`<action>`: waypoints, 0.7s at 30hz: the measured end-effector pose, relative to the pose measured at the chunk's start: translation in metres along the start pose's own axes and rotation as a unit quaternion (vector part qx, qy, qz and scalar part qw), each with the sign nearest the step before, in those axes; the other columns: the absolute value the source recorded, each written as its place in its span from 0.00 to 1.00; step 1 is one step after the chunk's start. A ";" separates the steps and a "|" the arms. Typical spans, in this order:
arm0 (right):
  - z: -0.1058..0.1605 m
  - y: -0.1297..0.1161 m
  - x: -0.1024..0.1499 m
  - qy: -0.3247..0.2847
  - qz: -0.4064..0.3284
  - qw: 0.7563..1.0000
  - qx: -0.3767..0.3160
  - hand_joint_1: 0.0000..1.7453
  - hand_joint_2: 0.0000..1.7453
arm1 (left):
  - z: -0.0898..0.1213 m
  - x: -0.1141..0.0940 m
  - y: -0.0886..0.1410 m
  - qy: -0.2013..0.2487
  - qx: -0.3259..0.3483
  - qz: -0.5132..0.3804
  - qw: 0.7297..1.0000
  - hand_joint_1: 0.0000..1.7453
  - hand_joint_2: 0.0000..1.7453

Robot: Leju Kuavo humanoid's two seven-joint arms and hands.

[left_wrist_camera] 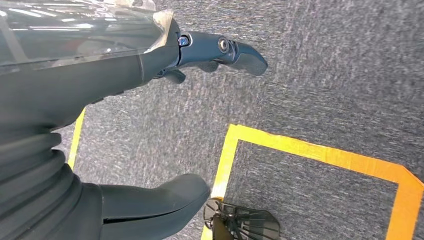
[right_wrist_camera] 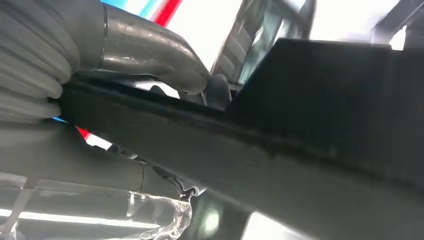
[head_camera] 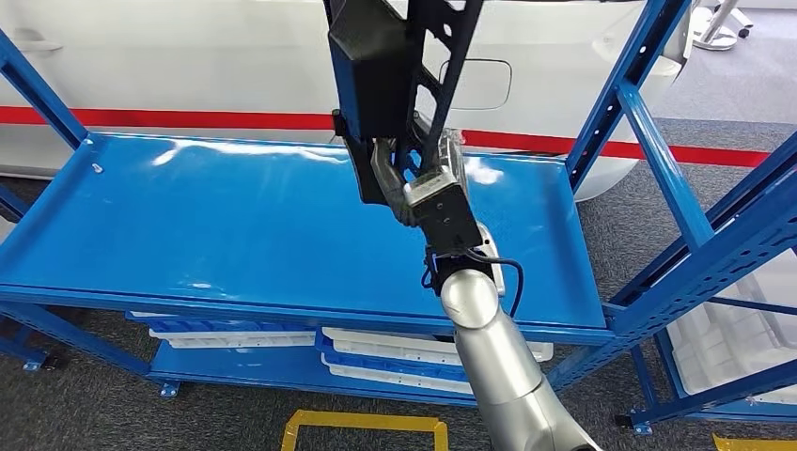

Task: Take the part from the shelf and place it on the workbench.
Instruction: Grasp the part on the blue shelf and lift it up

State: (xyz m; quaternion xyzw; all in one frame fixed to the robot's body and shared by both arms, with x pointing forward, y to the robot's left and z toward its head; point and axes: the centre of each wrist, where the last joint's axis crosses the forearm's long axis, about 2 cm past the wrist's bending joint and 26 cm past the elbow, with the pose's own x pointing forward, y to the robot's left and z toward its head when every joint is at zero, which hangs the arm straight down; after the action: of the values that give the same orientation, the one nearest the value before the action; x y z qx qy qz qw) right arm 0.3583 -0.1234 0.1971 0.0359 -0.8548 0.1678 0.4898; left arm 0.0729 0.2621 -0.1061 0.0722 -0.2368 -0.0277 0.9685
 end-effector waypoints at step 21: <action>0.024 0.005 0.007 -0.025 -0.231 0.971 0.053 1.00 1.00 | 0.001 -0.006 0.004 0.000 0.011 0.015 1.000 0.00 1.00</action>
State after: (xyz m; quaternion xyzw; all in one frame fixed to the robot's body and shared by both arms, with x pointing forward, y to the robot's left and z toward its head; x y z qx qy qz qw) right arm 0.3339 -0.1259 0.1909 0.2621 -0.8255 0.0940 0.4909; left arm 0.0673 0.2668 -0.1073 0.0796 -0.2380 -0.0104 0.9680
